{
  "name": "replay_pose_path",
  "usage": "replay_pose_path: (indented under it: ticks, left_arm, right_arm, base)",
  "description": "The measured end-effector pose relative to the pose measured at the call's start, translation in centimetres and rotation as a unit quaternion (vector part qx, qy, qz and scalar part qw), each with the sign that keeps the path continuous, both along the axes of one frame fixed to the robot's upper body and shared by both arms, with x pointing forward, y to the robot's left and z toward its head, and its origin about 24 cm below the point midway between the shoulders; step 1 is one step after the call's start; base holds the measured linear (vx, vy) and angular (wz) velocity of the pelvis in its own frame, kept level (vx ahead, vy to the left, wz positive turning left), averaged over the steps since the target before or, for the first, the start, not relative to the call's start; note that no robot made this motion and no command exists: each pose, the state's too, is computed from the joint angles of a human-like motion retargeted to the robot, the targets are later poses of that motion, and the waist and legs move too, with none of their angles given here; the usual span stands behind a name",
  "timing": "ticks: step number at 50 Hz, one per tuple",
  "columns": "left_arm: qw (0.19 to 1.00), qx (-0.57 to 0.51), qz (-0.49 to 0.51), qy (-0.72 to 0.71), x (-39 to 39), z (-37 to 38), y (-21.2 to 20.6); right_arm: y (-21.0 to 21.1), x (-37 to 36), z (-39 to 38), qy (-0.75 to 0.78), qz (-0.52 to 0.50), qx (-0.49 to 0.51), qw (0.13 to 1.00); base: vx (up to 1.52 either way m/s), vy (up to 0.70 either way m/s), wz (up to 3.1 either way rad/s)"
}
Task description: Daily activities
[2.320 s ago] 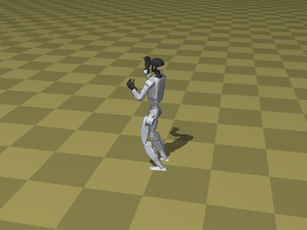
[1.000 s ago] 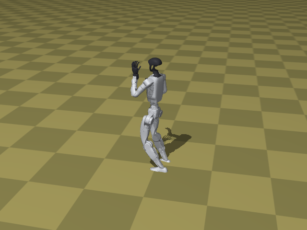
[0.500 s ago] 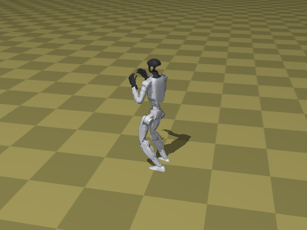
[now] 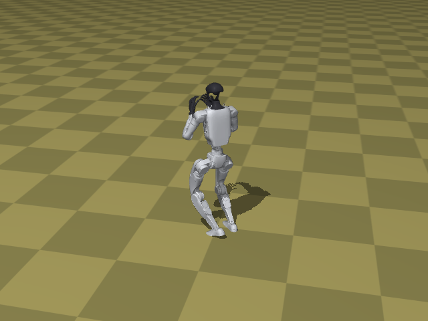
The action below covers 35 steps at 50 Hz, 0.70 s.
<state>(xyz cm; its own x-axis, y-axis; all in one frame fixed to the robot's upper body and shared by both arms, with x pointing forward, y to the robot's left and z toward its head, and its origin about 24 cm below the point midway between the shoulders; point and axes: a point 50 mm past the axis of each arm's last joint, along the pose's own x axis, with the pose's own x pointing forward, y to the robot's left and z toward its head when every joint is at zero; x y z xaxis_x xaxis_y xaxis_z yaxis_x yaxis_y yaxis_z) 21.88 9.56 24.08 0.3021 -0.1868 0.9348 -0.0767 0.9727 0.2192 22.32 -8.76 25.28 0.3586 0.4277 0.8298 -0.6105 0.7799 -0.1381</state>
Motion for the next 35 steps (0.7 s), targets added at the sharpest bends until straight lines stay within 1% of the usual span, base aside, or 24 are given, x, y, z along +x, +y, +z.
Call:
replay_pose_path:
  ticks: [5,13,17,27,35]
  left_arm:
    - [0.999,0.001,0.01,-0.033,-0.9,0.4,-0.1]
    - [0.997,-0.013,0.026,-0.075,-1.0,1.0,-0.6]
    - [0.994,-0.028,0.028,-0.1,-1.4,1.4,-0.7]
    - [0.987,-0.044,0.027,-0.15,-2.8,1.6,-1.3]
    - [0.988,-0.07,0.026,-0.135,-3.0,0.6,-1.5]
  right_arm:
    - [-0.2,-0.8,0.6,-0.025,-0.009,0.001,1.0]
    - [-0.7,-0.4,0.8,-0.022,-0.069,0.038,0.997]
    - [-0.1,-1.2,1.3,-0.042,-0.066,0.051,0.996]
    - [1.6,-3.4,2.5,-0.117,-0.063,0.043,0.99]
    - [1.8,-3.9,1.9,-0.107,-0.069,0.058,0.99]
  base:
    - [-0.05,0.01,-1.09]
    - [-0.02,0.01,-0.73]
    - [-0.04,-0.02,-0.67]
    - [-0.04,-0.02,-0.61]
    - [-0.01,-0.01,-0.5]
